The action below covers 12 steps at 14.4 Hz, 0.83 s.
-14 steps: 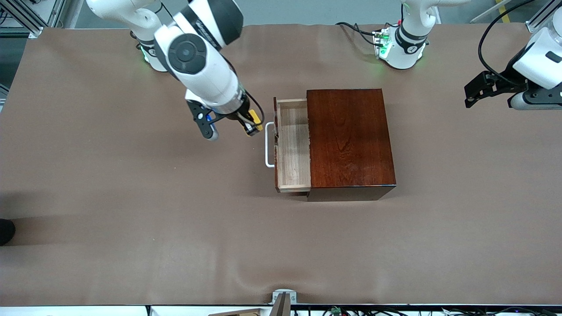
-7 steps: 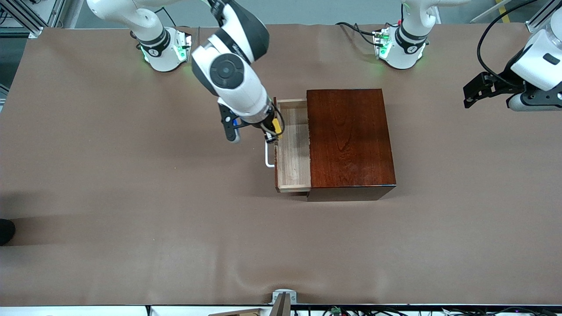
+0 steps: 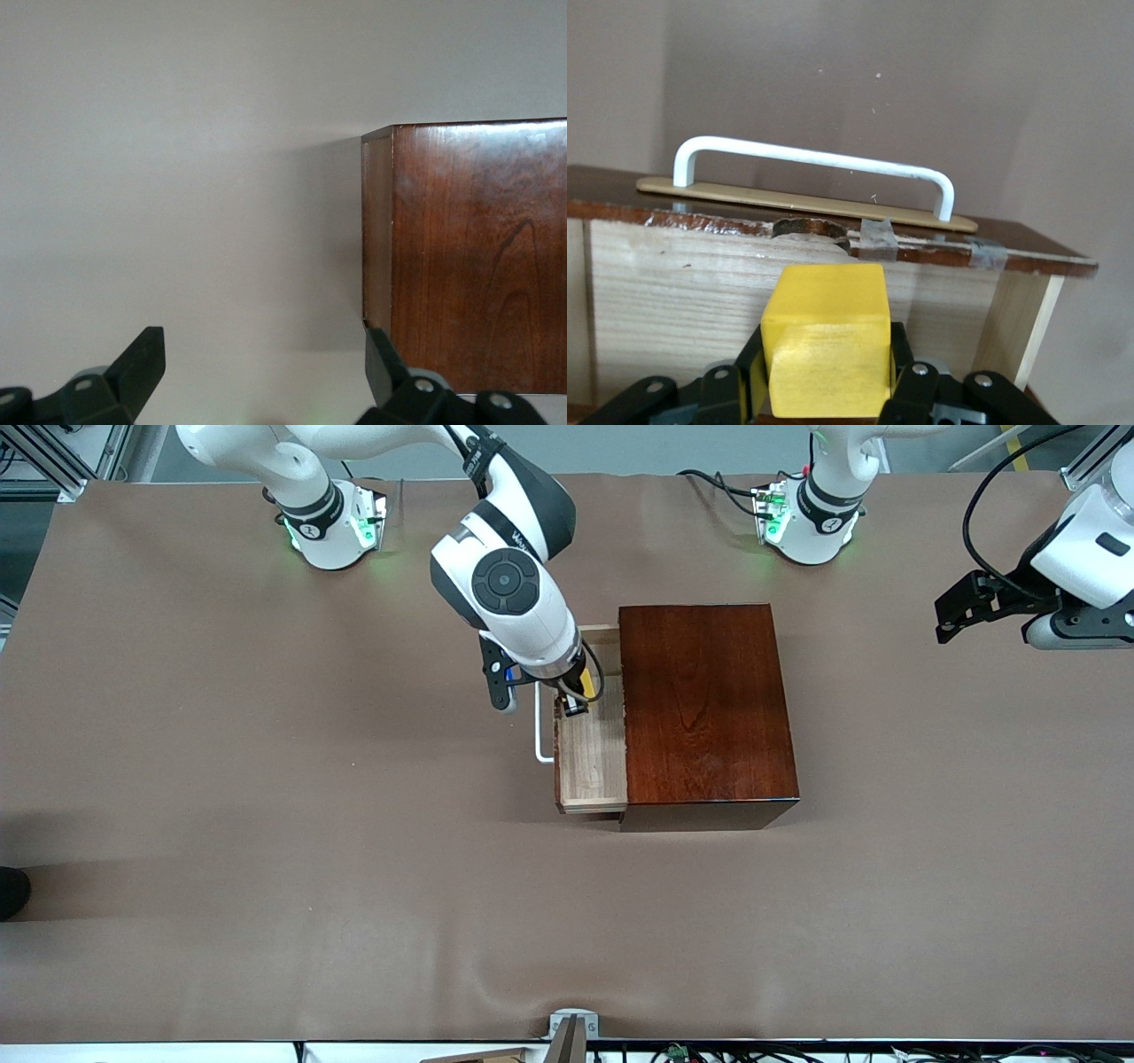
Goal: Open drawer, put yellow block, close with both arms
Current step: 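Lower the cube into the drawer and open the right gripper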
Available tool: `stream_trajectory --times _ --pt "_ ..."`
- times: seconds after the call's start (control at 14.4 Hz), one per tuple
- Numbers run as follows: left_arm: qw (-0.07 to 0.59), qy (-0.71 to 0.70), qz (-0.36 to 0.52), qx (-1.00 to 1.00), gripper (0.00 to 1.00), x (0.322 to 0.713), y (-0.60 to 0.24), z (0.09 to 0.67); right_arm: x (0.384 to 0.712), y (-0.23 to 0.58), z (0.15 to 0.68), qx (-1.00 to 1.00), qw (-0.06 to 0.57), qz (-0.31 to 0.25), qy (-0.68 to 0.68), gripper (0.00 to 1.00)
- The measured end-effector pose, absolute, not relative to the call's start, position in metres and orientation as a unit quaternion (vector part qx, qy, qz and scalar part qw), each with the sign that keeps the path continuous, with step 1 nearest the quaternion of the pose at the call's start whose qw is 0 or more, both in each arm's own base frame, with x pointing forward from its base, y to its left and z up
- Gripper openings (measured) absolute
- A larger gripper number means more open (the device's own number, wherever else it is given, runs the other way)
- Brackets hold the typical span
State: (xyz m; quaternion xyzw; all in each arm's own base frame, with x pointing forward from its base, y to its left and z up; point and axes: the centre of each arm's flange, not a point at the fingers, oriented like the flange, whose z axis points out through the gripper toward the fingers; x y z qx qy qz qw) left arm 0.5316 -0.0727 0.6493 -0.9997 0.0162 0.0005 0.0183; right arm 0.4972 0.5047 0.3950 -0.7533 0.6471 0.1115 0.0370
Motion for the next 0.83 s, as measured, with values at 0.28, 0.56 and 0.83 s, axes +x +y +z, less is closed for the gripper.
stream_trajectory --times 0.28,0.56,0.83 --pt "0.019 0.016 0.002 -1.0 1.0 0.531 -0.073 0.648 0.492 0.513 0.381 -0.746 0.029 0.112 0.655 0.56" --pt "0.019 0.018 0.007 -1.0 1.0 0.53 -0.075 0.647 0.489 0.522 0.355 -0.747 0.024 0.111 0.655 0.56" --pt "0.02 0.019 0.01 -1.0 1.0 0.53 -0.075 0.645 0.487 0.534 0.332 -0.749 0.036 0.104 0.653 0.56"
